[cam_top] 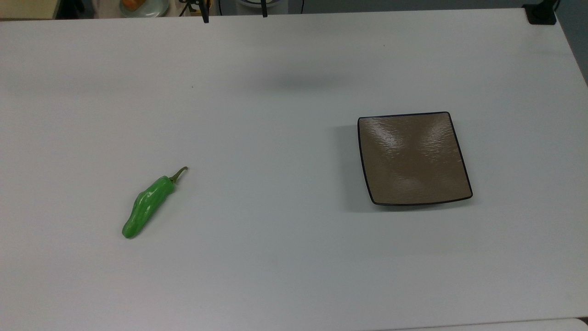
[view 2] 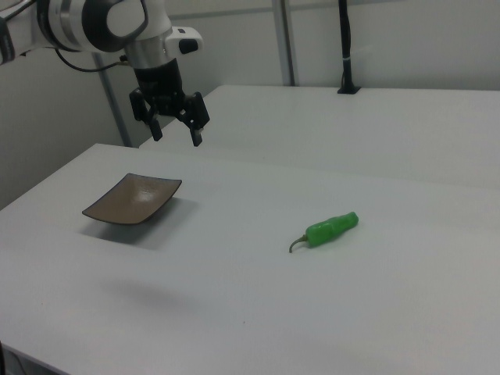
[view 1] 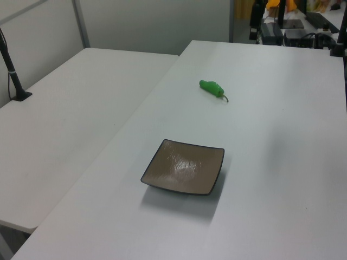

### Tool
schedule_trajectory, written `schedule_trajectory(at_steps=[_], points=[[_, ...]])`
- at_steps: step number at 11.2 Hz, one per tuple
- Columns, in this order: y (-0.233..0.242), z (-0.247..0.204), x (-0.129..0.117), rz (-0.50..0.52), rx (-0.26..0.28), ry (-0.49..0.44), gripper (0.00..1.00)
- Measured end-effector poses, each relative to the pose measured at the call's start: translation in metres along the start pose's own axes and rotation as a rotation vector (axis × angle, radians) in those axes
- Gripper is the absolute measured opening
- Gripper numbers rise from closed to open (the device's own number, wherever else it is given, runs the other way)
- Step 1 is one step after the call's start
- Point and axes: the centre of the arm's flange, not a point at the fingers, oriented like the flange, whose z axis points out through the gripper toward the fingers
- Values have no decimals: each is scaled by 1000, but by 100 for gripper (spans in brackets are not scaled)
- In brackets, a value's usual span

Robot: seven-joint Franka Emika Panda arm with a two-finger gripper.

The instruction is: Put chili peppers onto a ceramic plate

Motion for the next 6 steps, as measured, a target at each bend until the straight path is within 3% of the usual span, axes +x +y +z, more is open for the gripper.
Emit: schedule_trajectory(at_steps=[6], points=[[4,-1,-2,7,-1,8,100]])
